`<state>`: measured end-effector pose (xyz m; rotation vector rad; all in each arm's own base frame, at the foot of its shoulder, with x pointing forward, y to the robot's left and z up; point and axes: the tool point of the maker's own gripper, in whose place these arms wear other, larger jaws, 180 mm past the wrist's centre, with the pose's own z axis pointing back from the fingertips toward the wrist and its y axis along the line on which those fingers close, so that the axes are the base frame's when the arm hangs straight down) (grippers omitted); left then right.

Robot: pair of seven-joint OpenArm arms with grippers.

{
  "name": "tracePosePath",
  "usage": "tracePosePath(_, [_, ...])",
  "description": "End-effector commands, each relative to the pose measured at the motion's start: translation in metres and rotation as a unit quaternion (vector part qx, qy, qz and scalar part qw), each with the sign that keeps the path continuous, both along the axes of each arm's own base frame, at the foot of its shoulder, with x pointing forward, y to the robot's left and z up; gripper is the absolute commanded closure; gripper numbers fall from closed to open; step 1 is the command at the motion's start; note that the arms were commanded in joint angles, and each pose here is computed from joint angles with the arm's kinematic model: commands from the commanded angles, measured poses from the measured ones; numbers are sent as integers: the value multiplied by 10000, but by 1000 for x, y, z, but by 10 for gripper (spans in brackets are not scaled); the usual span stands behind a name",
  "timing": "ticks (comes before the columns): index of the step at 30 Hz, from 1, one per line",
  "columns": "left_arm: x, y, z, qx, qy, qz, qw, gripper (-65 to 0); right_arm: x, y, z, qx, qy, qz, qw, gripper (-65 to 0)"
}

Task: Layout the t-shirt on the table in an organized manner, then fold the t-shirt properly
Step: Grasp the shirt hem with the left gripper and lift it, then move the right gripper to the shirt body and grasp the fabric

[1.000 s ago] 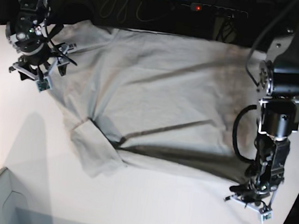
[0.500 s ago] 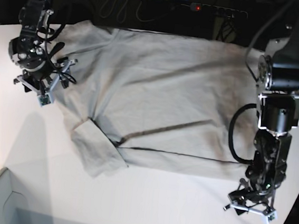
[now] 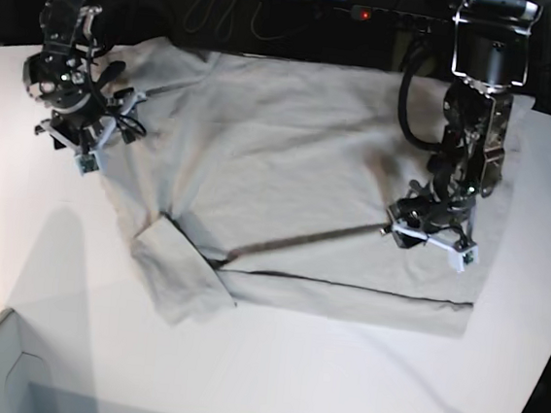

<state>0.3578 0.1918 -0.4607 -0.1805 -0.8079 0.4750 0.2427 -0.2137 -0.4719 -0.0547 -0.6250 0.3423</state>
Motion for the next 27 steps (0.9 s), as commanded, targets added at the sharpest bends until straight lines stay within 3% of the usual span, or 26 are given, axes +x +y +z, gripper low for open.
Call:
tracePosePath(1, [4, 11, 3, 131, -42, 77, 9999, -329, -10, -5, -1, -152, 152, 84, 9997, -395])
tracePosePath(10, [-2, 50, -1, 532, 73, 155, 9984, -329, -58, 6, 14, -272, 189, 208, 9992, -395])
tracePosePath(17, [-5, 46, -4, 482, 109, 147, 9987, -329, -23, 19, 83, -486, -853, 355, 9945, -400])
tracePosePath(19, [-10, 46, -8, 483, 155, 144, 9986, -329, -9, 38, 93, -410, -1060, 587, 9918, -401])
tracePosePath(24, [-15, 49, -11, 506, 214, 151, 9984, -329, 11, 86, 89, -290, -1131, 1219, 9857, -401])
tracePosePath(27, [-15, 49, -11, 514, 214, 152, 9983, -329, 25, 104, 79, -349, -1080, 1349, 9843, -401])
